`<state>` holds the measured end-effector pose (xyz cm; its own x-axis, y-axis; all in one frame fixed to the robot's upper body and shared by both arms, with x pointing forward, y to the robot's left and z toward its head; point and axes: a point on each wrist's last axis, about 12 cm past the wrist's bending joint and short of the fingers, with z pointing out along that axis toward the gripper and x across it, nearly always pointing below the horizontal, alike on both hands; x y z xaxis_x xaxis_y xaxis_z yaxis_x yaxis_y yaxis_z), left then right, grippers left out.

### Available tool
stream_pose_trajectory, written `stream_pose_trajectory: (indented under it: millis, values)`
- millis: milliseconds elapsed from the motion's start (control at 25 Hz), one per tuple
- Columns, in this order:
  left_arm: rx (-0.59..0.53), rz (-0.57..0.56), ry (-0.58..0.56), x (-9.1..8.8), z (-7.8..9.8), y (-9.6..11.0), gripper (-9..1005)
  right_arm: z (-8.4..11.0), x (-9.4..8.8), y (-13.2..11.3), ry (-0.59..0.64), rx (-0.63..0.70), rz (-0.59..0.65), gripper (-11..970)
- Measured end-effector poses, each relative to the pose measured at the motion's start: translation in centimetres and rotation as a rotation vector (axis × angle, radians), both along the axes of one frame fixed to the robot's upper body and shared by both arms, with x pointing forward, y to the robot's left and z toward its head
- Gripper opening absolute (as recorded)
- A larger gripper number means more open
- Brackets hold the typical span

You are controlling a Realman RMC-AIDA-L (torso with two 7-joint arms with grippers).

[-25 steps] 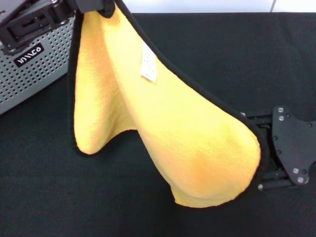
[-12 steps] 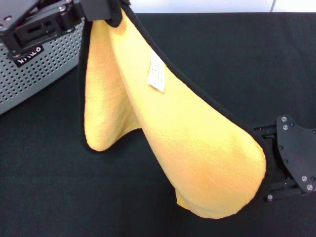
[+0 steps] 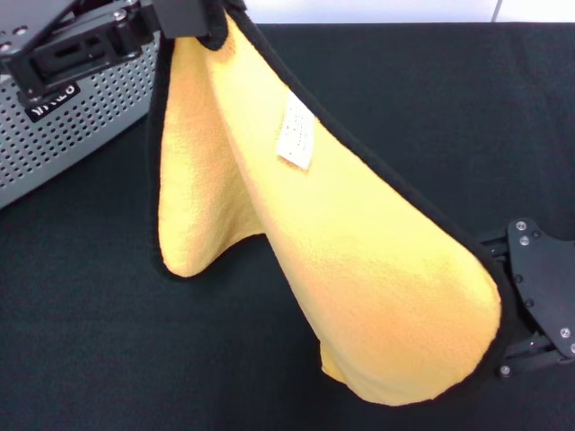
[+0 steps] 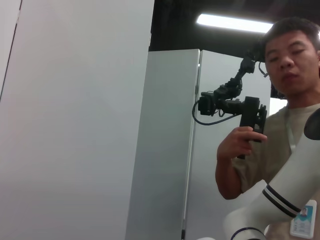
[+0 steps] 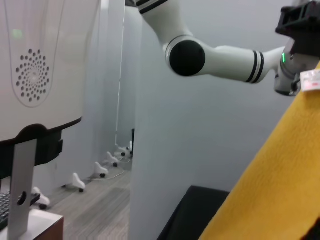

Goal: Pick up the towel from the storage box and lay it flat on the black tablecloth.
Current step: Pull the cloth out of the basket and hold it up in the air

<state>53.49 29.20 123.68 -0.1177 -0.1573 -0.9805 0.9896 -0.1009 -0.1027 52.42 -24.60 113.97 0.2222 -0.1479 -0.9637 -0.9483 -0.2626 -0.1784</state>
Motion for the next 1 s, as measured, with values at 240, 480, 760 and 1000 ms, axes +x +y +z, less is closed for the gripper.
stream_pose_trajectory:
  millis: [240, 480, 760, 1000]
  values:
    - [-0.002, 0.003, -0.008, 0.0, 0.2, 0.1, 8, 0.7, 0.0, -1.1, -0.005, 0.013, -0.005, 630]
    - [-0.002, -0.004, -0.02, 0.3, 0.6, -0.1, 8, 1.3, 0.0, -2.2, -0.012, 0.022, -0.007, 630]
    - [0.0, -0.009, -0.033, 0.5, 0.8, -0.3, 8, 1.7, 0.5, -2.5, -0.033, 0.039, -0.042, 630]
    - [-0.004, -0.007, -0.047, 0.5, 0.7, -0.4, 8, 1.8, 0.9, -2.3, -0.05, 0.083, -0.095, 630]
